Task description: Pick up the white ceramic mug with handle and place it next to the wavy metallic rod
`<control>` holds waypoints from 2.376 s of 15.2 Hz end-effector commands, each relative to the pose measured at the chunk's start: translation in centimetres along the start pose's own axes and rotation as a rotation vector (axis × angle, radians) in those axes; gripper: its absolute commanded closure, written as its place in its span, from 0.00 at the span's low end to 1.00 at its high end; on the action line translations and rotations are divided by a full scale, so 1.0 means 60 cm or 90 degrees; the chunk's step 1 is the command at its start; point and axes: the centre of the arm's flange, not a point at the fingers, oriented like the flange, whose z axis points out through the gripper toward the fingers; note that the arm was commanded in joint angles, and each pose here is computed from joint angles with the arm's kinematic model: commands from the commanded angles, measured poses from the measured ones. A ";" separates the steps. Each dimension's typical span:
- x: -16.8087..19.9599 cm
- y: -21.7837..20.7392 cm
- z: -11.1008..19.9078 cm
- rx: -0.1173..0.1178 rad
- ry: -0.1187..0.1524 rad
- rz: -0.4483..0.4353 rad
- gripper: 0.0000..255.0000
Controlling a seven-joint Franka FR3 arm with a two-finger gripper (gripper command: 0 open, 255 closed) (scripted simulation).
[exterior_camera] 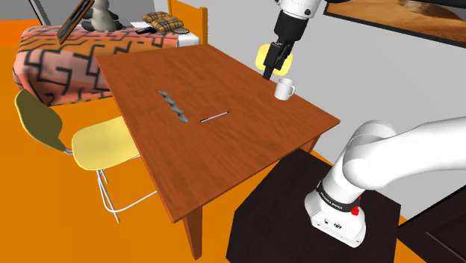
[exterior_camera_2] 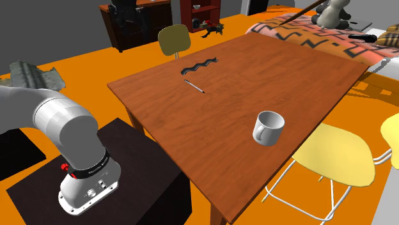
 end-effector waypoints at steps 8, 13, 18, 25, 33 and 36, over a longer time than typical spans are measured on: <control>0.009 0.144 0.058 0.003 -0.005 -0.003 0.00; 0.015 0.246 0.100 0.005 -0.008 -0.004 0.00; 0.021 0.348 0.142 0.007 -0.012 -0.006 0.00; 0.031 0.491 0.202 0.010 -0.016 -0.009 0.00; 0.041 0.654 0.271 0.013 -0.022 -0.012 0.00; 0.045 0.715 0.297 0.014 -0.024 -0.013 0.00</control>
